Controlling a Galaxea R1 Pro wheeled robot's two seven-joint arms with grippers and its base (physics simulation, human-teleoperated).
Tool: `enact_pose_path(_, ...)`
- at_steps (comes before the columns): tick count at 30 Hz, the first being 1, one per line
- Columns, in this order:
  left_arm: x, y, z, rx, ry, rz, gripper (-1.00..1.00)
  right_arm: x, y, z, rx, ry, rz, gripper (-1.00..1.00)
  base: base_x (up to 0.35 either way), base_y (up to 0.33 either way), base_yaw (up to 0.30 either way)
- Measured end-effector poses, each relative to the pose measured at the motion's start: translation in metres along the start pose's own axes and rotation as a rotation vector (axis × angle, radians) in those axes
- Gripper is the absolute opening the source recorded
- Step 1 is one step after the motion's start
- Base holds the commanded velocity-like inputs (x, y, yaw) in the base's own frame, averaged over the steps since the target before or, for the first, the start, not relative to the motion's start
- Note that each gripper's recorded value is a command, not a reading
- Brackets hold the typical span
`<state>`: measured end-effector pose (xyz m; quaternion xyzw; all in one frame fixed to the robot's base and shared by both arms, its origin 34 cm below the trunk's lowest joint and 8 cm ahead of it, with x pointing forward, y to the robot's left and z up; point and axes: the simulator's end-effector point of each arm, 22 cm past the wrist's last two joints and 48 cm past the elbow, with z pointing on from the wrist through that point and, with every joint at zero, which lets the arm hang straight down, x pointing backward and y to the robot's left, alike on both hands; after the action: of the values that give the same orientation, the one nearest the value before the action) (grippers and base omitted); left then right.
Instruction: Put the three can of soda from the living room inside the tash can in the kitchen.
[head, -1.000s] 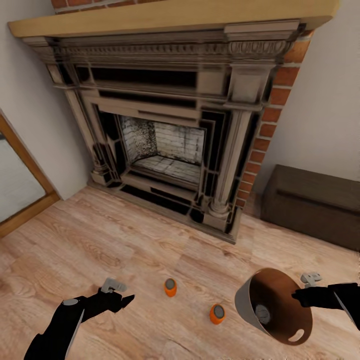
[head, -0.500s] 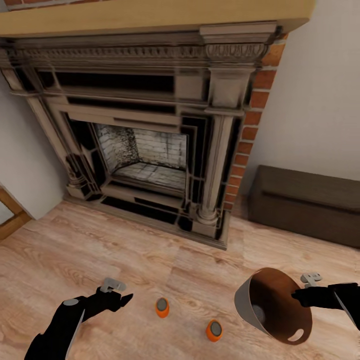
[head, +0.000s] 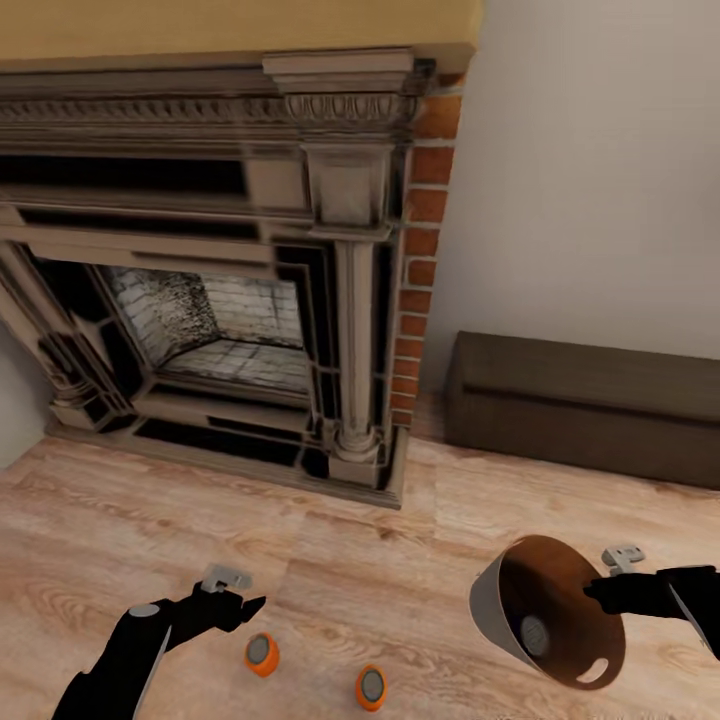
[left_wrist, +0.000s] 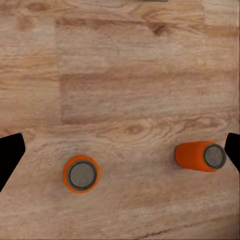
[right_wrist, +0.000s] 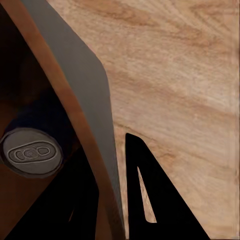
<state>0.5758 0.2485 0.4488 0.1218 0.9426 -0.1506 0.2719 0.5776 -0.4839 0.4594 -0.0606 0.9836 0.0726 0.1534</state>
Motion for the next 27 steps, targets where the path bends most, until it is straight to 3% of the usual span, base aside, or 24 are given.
enact_pose_path(6,-0.0004,-0.0007,-0.0006,0.001,-0.001,0.000,1.00,-0.0023,-0.0011,-0.0021,0.002,-0.009,0.007,-1.00,0.010,-0.316,-0.232)
enact_pose_path(9,-0.0012,-0.0011,-0.0011,0.002,-0.003,0.001,1.00,-0.0078,-0.0039,-0.0053,0.001,-0.040,0.048,-1.00,0.001,-0.307,-0.181)
enact_pose_path(14,-0.0025,-0.0006,-0.0015,0.001,-0.007,0.001,1.00,-0.0076,-0.0036,-0.0053,-0.001,-0.044,0.058,-1.00,0.000,-0.087,-0.029)
enact_pose_path(27,-0.0009,-0.0025,-0.0016,0.006,-0.003,0.000,1.00,-0.0097,-0.0042,-0.0078,-0.001,-0.051,0.064,-1.00,0.000,0.249,-0.185)
